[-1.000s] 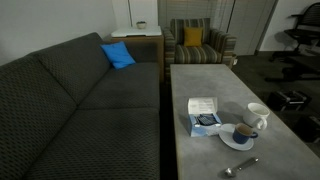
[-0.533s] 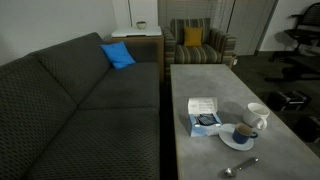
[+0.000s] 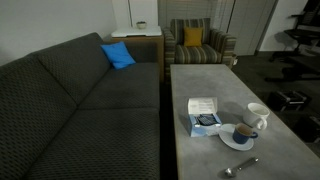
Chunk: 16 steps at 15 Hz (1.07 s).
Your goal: Remove the blue mug from the white plate and place it on the table
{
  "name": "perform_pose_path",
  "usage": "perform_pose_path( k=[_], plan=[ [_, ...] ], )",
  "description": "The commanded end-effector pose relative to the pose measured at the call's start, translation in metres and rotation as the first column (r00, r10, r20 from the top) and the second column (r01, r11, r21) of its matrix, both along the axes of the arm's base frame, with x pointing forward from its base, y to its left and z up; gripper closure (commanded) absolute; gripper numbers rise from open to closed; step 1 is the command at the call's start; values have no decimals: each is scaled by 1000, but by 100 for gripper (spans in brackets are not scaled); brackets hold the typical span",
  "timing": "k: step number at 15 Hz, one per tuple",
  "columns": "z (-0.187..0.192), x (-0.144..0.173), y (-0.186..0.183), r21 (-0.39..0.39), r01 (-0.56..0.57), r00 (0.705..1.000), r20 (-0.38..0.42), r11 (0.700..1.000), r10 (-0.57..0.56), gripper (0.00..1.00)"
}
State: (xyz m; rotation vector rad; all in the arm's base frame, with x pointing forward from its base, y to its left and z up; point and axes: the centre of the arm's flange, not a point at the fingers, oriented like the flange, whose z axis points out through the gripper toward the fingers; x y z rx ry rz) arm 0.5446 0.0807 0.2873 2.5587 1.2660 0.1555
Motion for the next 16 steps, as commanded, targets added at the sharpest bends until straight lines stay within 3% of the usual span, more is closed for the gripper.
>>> perform_pose_path(
  k=[1, 4, 8, 12, 16],
  plan=[
    [-40, 25, 7, -19, -173, 984, 35, 985, 174, 0],
    [-72, 41, 6, 27, -244, 970, 21, 969, 244, 0],
    [-118, 59, -1, 95, -323, 941, -70, 942, 330, 0],
    [-158, 67, -6, 158, -353, 918, -134, 922, 374, 0],
    [-188, 74, -14, 186, -337, 907, -199, 923, 372, 0]
  ],
)
